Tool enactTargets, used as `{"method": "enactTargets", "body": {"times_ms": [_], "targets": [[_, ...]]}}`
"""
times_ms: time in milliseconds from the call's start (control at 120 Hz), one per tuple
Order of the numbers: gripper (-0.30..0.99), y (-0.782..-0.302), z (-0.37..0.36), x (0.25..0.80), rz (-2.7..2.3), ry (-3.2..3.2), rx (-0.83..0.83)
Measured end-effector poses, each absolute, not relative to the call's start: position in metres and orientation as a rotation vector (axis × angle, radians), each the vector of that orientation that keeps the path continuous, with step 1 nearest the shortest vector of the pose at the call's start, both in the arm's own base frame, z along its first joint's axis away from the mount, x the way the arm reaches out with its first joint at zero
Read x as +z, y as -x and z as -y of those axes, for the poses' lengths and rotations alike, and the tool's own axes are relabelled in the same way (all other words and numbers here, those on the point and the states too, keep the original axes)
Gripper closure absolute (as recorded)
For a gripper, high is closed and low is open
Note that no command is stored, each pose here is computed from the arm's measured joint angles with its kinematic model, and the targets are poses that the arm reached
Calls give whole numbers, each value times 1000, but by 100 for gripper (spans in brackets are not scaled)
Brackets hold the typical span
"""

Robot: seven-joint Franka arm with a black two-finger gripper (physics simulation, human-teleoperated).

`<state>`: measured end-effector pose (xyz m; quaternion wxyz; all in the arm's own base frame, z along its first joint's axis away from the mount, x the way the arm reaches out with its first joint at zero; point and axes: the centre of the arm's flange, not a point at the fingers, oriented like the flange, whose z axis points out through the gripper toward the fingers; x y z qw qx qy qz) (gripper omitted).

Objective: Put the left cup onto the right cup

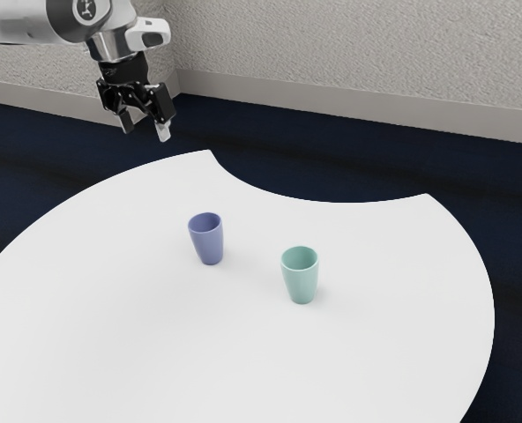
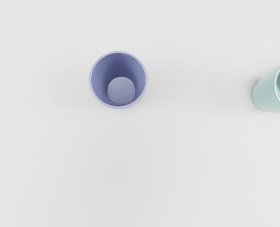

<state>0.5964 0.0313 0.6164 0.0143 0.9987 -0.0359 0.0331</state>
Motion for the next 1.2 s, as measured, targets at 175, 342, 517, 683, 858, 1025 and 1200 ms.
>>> {"method": "enactTargets", "body": {"times_ms": [175,342,517,683,858,1025,1200], "targets": [[0,-597,-31,616,113,-3110,106],[0,-598,-31,614,115,-3111,100],[0,-599,-30,609,115,-3110,81],[0,-612,-27,587,118,-3120,32],[0,-629,-23,566,125,-3128,2],[0,-644,-18,542,134,-3129,-11],[0,-655,-12,516,139,-3129,-35]]}}
